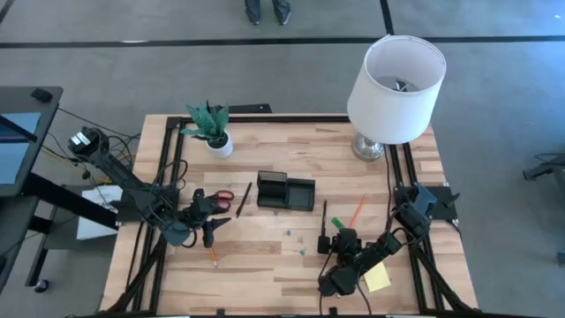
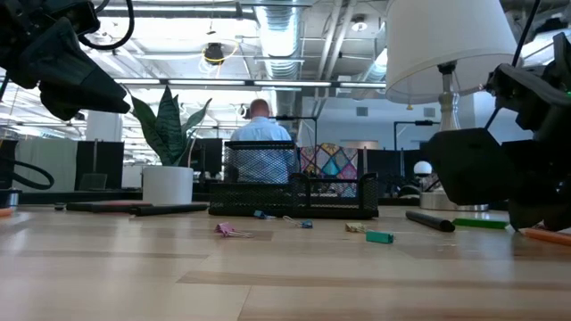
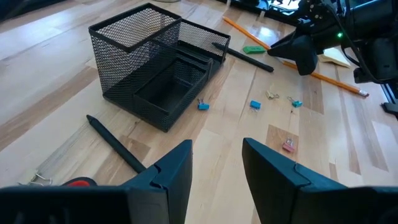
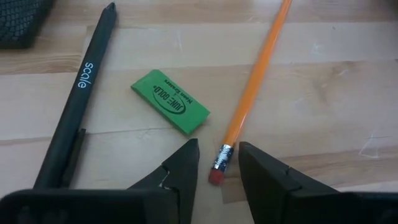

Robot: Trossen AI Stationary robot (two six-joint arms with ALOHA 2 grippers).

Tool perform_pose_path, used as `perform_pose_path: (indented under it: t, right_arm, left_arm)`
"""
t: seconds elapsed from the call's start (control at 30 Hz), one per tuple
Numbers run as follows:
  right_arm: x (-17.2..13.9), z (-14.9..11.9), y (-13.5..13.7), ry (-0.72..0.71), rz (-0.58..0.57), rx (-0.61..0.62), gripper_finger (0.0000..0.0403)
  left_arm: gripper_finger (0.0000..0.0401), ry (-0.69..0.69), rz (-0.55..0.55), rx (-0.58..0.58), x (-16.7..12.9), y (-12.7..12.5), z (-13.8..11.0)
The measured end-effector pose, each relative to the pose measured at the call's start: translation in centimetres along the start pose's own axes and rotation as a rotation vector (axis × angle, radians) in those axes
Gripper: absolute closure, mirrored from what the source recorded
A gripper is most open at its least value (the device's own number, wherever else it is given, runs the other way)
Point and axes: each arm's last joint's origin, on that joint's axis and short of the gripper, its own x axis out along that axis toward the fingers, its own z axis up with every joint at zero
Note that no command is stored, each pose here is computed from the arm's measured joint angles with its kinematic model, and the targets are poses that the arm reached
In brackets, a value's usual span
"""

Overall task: Pick and place office supplies into organizer
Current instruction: Put the top right orange pencil into the black desk organizer

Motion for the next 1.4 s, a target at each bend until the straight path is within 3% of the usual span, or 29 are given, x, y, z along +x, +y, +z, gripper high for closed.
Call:
perform_pose_path:
  t: [0.4, 0.67, 0.9, 1.1, 1.4]
  right_arm:
    - [-0.2, -0.3, -0.1, 0.005, 0.024, -0.027, 0.0393]
    - [-0.5, -0.4, -0.2, 0.005, 0.027, -0.036, 0.0395]
    - [-4.1, -0.6, 0.5, 0.128, 0.049, -0.018, 0.0399]
    - [-5.6, -0.7, 0.1, 0.148, 0.046, -0.048, 0.0401]
    - [-7.5, -0.4, 0.0, 0.077, 0.181, -0.131, 0.0402]
  left_arm:
    - [0.0264, 0.0, 0.0, -0.006, 0.0, 0.0, 0.0]
    - [0.0264, 0.0, 0.0, -0.01, 0.0, 0.0, 0.0]
    - [0.0264, 0.0, 0.0, -0.01, 0.0, 0.0, 0.0]
    - [0.0264, 0.0, 0.0, -0.01, 0.0, 0.0, 0.0]
    - [0.0264, -0.005, 0.005, -0.004, 0.0, 0.0, 0.0]
